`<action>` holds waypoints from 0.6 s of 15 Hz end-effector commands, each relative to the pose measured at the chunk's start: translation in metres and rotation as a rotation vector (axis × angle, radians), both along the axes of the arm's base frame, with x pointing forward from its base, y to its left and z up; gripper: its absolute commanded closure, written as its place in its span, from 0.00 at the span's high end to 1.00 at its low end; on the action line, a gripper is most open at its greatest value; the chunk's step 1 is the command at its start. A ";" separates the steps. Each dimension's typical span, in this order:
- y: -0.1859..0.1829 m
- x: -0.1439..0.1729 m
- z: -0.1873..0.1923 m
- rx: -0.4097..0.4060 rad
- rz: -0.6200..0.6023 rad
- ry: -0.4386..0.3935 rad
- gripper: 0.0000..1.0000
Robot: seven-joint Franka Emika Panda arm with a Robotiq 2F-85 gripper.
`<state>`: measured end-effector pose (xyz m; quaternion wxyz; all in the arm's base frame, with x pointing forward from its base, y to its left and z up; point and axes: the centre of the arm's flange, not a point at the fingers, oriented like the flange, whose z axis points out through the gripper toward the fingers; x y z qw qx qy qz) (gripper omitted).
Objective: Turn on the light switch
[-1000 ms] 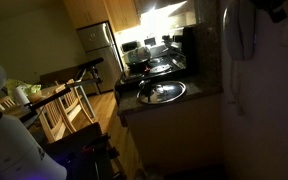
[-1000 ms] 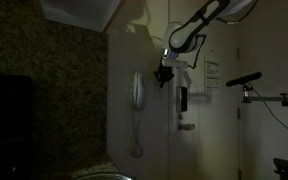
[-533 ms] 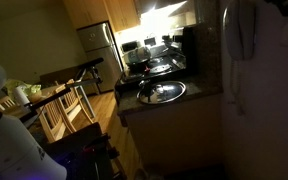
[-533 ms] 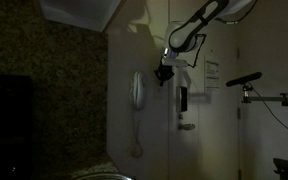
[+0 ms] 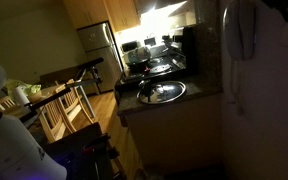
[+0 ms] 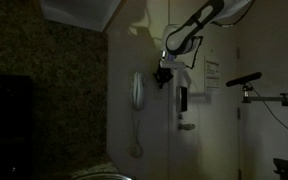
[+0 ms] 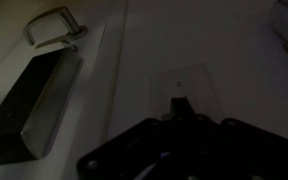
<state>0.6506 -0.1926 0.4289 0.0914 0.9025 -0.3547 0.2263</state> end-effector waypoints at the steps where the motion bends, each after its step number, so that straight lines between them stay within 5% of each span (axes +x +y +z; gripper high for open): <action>1: -0.003 0.017 0.002 0.002 -0.019 0.034 0.00; 9: -0.005 0.032 -0.012 -0.008 -0.056 0.112 0.00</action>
